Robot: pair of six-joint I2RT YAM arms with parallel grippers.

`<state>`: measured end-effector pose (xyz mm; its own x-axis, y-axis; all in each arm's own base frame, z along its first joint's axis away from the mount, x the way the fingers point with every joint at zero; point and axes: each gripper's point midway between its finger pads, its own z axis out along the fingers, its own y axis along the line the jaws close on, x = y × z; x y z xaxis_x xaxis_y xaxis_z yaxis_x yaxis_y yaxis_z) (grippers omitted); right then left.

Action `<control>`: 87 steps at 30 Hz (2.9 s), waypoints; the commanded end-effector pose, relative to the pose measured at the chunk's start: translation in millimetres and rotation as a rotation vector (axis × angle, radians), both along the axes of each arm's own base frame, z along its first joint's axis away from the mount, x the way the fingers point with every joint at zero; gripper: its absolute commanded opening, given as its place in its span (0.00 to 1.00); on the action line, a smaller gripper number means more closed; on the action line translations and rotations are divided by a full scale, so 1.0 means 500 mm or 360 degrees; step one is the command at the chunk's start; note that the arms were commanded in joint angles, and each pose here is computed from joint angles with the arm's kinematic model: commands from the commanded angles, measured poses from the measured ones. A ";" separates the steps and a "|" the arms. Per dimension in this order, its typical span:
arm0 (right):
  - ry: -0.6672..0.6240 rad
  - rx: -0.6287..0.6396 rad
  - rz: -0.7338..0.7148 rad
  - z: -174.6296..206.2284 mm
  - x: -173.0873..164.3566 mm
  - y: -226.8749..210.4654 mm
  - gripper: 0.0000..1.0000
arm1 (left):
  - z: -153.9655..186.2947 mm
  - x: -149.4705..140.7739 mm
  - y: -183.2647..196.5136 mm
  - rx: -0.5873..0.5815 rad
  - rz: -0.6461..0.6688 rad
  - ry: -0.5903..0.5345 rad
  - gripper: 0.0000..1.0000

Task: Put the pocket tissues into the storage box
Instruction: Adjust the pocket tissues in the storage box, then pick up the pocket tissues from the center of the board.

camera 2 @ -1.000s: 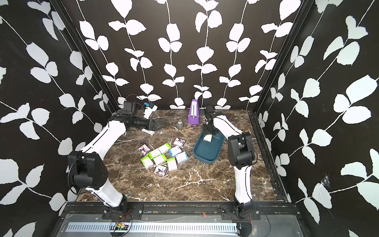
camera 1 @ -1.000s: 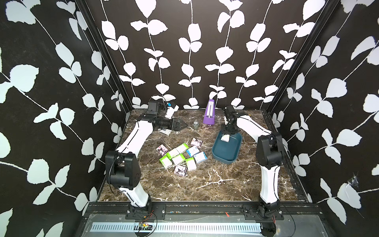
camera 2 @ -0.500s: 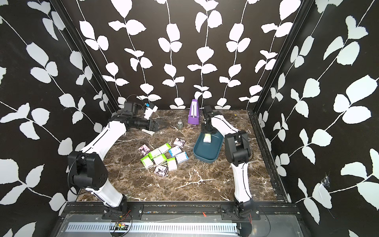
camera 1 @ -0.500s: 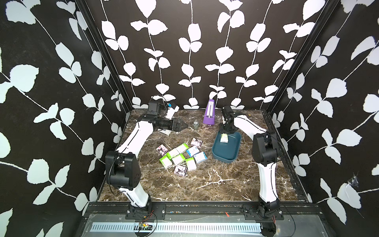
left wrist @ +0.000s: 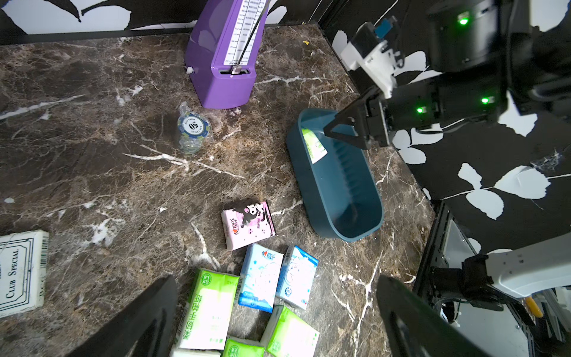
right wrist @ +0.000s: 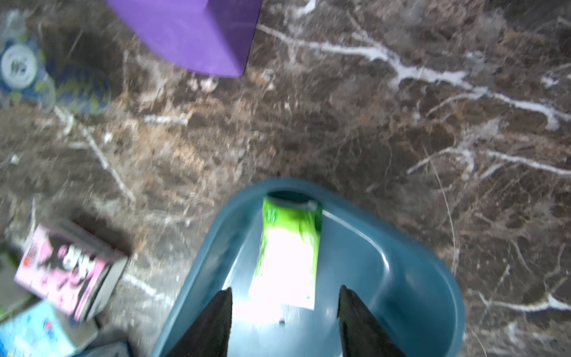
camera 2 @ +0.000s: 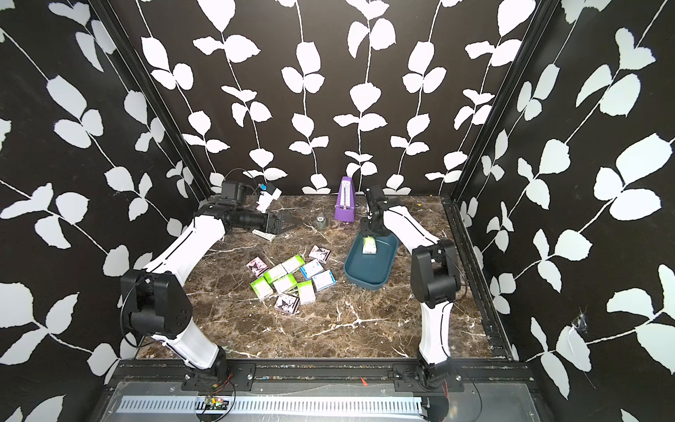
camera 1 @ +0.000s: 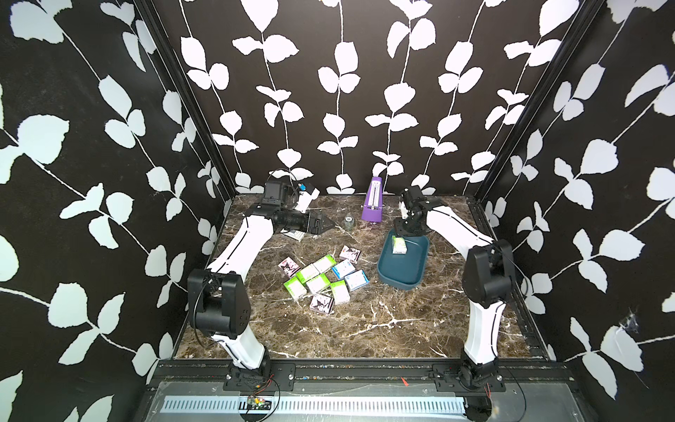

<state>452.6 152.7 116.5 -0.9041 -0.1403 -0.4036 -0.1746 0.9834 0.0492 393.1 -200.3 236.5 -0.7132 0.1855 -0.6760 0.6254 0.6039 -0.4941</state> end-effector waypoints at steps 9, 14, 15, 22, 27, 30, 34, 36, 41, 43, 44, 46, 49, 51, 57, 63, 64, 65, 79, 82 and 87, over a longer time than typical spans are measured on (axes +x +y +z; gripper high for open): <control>0.0207 -0.0244 0.0409 -0.078 -0.069 -0.028 0.55 | 0.034 -0.014 -0.006 -0.0021 -0.0014 -0.0078 0.99; 0.0241 -0.0289 0.0433 -0.102 -0.067 -0.033 0.55 | 0.037 -0.017 -0.006 -0.0022 -0.0015 -0.0084 0.99; 0.0257 -0.0295 0.0447 -0.108 -0.069 -0.034 0.55 | 0.039 -0.017 -0.006 -0.0022 -0.0015 -0.0088 0.99; 0.0328 -0.0322 0.0484 -0.148 -0.073 -0.037 0.58 | 0.048 -0.015 -0.006 -0.0019 -0.0014 -0.0103 0.99; 0.0347 -0.0324 0.0469 -0.170 -0.065 -0.036 0.59 | 0.051 -0.013 -0.004 -0.0018 -0.0010 -0.0108 0.99; 0.0334 -0.0290 0.0462 -0.174 -0.055 -0.026 0.56 | 0.051 -0.013 -0.005 -0.0016 -0.0010 -0.0110 0.99; 0.0308 -0.0236 0.0450 -0.171 -0.040 -0.012 0.45 | 0.048 -0.013 -0.004 -0.0009 -0.0007 -0.0105 0.99; 0.0301 -0.0225 0.0446 -0.169 -0.035 -0.008 0.40 | 0.046 -0.015 -0.003 -0.0003 -0.0009 -0.0103 0.99; 0.0265 -0.0172 0.0438 -0.158 -0.027 0.004 0.34 | 0.040 -0.017 0.000 0.0013 -0.0008 -0.0098 0.99; 0.0244 -0.0152 0.0429 -0.152 -0.023 0.007 0.33 | 0.038 -0.018 -0.001 0.0011 -0.0009 -0.0092 0.99; 0.0233 -0.0141 0.0428 -0.150 -0.021 0.011 0.33 | 0.039 -0.017 -0.001 0.0010 -0.0009 -0.0094 0.99; 0.0225 -0.0124 0.0421 -0.151 -0.019 0.014 0.33 | 0.038 -0.018 -0.001 0.0008 -0.0008 -0.0088 0.99; 0.0232 -0.0092 0.0414 -0.158 -0.017 0.021 0.34 | 0.037 -0.017 -0.001 0.0007 -0.0009 -0.0087 0.99; 0.0233 -0.0057 0.0408 -0.159 -0.016 0.028 0.34 | 0.038 -0.018 -0.002 0.0005 -0.0009 -0.0088 0.99; 0.0196 -0.0005 0.0397 -0.149 -0.011 0.041 0.37 | 0.034 -0.019 -0.001 0.0007 -0.0010 -0.0082 0.99; 0.0186 -0.0052 0.0406 -0.135 -0.015 0.030 0.51 | 0.035 -0.019 0.000 0.0009 -0.0009 -0.0088 0.99; 0.0176 -0.0065 0.0406 -0.127 -0.016 0.027 0.52 | 0.036 -0.019 -0.001 0.0008 -0.0011 -0.0092 0.99; 0.0164 -0.0072 0.0408 -0.116 -0.016 0.024 0.54 | 0.035 -0.019 0.000 0.0011 -0.0009 -0.0093 0.99; -0.0342 -0.0133 0.0743 0.113 -0.088 0.130 0.70 | 0.092 -0.034 0.018 -0.0004 0.0141 -0.0169 0.99; -0.0364 -0.0016 0.0843 0.102 -0.115 0.201 0.72 | 0.088 -0.037 0.024 0.0000 0.0173 -0.0193 0.99; -0.0318 0.0129 0.0947 0.071 -0.114 0.298 0.74 | 0.083 -0.021 0.020 -0.0029 0.0194 -0.0202 0.99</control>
